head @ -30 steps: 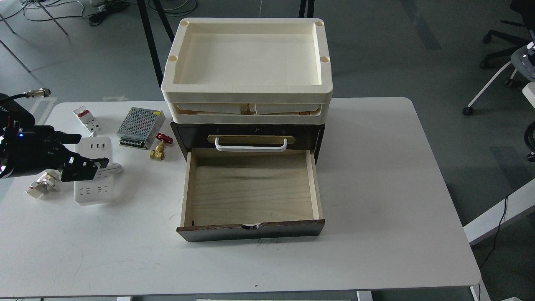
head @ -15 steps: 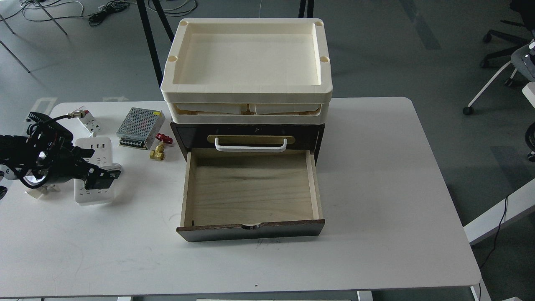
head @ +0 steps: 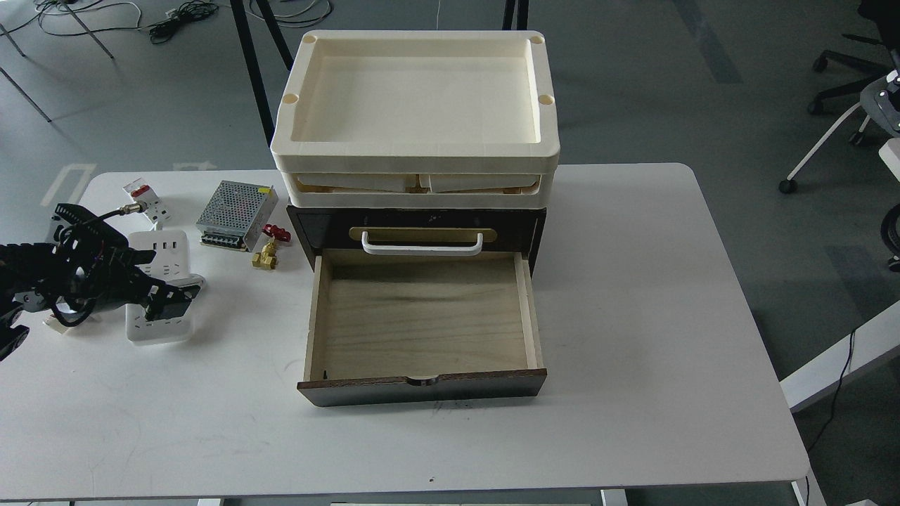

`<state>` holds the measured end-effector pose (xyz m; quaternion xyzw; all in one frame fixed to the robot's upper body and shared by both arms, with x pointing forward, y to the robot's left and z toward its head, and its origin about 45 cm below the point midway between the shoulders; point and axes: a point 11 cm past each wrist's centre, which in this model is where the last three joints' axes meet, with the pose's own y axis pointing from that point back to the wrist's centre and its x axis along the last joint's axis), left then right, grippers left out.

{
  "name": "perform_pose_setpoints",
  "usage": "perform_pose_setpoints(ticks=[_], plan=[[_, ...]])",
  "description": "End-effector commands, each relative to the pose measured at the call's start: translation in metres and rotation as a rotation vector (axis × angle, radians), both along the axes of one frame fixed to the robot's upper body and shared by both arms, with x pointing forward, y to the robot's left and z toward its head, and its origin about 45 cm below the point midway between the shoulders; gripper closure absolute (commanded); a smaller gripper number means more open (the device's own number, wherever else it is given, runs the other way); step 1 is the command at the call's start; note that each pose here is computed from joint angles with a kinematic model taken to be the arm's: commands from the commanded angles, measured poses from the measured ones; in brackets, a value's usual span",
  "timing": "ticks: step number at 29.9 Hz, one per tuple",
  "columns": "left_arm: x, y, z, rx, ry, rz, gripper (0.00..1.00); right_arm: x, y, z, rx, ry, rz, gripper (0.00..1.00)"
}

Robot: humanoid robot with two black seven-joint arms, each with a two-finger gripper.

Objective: Put charging cable into cabinet
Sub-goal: 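Reach the left gripper down to the white power strip with cable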

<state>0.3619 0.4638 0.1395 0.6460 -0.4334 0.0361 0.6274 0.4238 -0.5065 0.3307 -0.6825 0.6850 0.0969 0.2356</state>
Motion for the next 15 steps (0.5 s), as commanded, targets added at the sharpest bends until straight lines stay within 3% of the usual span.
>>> perform_pose_setpoints(ticks=[1, 15], plan=[[0.0, 0.004, -0.003, 0.011, 0.003, 0.013, 0.07, -0.001, -0.001, 0.0, -0.002, 0.001, -0.003, 0.0], [-0.01, 0.018, -0.016, 0.081, 0.02, -0.017, 0.18, -0.002, -0.004, 0.0, -0.005, 0.004, -0.006, 0.0]])
